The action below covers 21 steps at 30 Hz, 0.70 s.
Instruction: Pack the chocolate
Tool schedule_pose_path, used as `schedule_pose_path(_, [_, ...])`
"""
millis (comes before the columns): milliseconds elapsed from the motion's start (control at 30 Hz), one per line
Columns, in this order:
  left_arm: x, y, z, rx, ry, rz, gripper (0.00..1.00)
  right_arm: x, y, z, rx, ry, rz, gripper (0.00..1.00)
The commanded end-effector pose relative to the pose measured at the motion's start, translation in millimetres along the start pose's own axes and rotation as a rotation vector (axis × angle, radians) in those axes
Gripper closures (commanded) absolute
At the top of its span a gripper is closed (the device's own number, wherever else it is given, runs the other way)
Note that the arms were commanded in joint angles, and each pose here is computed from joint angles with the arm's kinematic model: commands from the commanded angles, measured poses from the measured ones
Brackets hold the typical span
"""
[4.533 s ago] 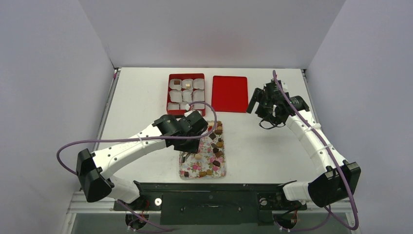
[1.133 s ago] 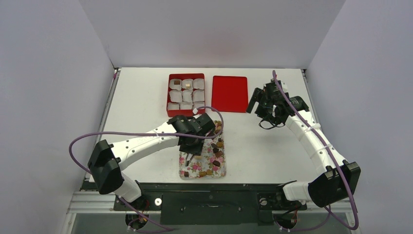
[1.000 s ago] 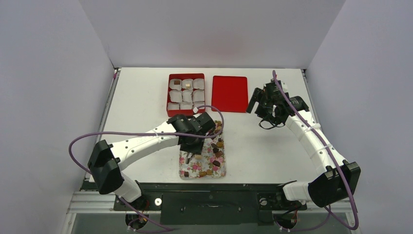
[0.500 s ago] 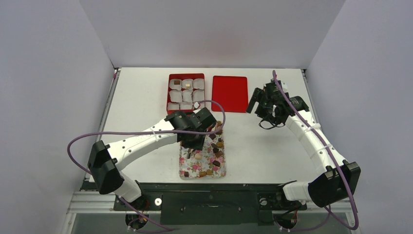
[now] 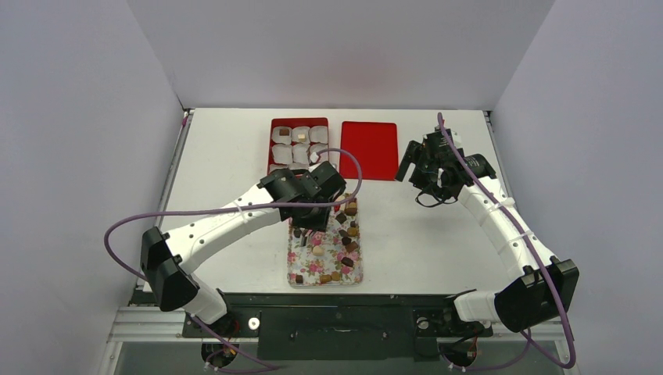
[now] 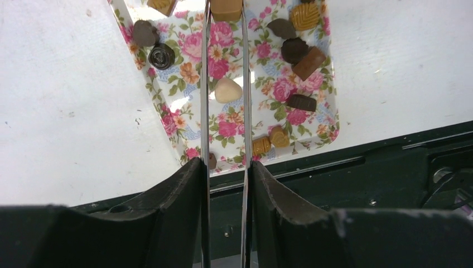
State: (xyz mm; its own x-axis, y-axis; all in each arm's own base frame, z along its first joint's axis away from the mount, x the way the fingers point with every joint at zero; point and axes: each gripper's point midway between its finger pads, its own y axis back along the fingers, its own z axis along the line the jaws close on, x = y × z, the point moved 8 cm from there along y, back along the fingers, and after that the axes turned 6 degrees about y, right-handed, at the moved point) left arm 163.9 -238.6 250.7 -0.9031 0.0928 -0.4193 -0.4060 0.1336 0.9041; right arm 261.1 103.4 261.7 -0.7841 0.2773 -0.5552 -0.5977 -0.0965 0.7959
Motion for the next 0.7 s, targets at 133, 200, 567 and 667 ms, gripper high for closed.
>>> schedule_pose_path(133, [-37, 25, 4, 0.026, 0.034, -0.113, 0.68, -12, 10, 4, -0.03, -0.004, -0.058, 0.16])
schedule_pose_path(200, [-46, 27, 6, 0.032, 0.043, -0.13, 0.68, -13, 11, 4, -0.03, -0.003, -0.058, 0.16])
schedule_pose_path(567, [-124, 7, 17, 0.041, 0.14, -0.258, 0.68, -16, 17, 5, -0.03, 0.0, -0.06, 0.16])
schedule_pose_path(667, [-146, -8, 18, 0.026, 0.16, -0.276, 0.68, -16, 20, 4, -0.03, 0.002, -0.06, 0.17])
